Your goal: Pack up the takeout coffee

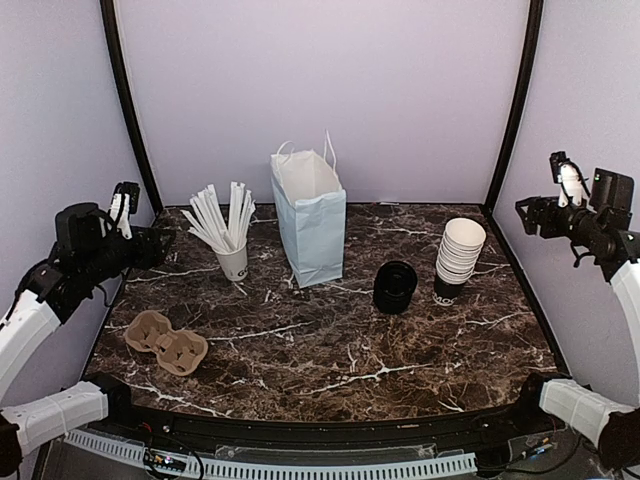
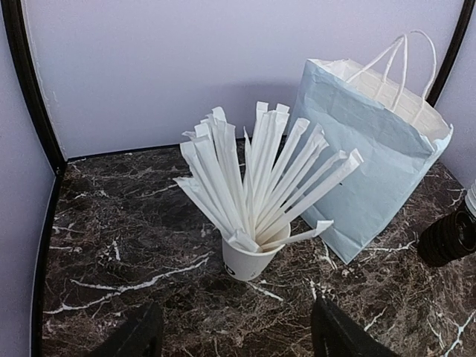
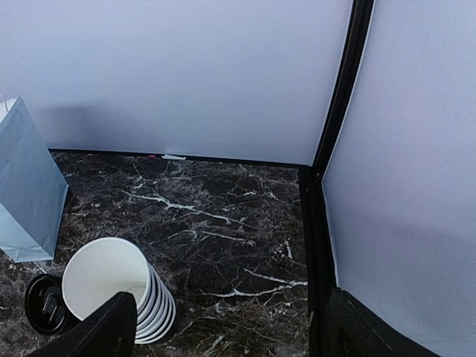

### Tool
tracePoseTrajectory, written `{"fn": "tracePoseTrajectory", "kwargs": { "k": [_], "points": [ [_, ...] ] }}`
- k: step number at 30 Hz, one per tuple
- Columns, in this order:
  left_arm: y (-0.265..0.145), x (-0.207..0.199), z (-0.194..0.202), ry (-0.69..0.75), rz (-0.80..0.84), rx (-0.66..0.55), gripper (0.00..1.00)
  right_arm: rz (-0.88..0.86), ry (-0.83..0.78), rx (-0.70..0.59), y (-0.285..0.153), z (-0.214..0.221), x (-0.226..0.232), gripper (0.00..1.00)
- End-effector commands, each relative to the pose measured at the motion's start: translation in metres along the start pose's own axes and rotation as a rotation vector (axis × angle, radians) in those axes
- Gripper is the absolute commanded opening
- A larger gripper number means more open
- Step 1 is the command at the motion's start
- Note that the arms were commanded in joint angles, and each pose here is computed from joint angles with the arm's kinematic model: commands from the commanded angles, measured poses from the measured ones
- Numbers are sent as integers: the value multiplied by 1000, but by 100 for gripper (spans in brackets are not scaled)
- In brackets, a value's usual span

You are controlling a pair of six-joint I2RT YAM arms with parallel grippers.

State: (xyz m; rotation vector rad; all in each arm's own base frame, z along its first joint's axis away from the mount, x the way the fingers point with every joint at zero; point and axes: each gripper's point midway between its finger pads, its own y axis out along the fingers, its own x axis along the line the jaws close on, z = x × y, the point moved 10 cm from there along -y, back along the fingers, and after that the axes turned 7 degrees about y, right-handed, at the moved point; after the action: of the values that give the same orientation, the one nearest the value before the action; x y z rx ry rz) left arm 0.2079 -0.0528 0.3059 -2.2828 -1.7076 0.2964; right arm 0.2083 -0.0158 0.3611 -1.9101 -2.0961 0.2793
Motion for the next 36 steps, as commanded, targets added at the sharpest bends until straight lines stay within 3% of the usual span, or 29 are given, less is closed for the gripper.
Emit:
{"fn": "tracePoseTrajectory", "kwargs": {
  "k": [1,6,14,18,21,23,29,36],
  "points": [
    [-10,-4,16,-15,82,-35,73,-73,-107,46,-7,13,9,93],
    [-11,-19,25,-23,230,-6,64,-212,-202,108,-4,17,20,91],
    [-13,-92,5,68,459,27,56,-393,-392,261,11,22,54,72],
    [-9,-143,-4,143,517,68,62,-485,-421,361,20,28,73,60],
    [-5,-179,-4,170,573,102,75,-514,-444,395,26,30,82,55],
    [-5,-206,-2,189,638,126,79,-514,-472,403,29,27,87,52],
    [6,-268,15,232,777,204,80,-514,-550,458,39,8,100,42],
    [6,-293,17,194,888,239,79,-513,-549,524,58,0,107,33]
  ]
}}
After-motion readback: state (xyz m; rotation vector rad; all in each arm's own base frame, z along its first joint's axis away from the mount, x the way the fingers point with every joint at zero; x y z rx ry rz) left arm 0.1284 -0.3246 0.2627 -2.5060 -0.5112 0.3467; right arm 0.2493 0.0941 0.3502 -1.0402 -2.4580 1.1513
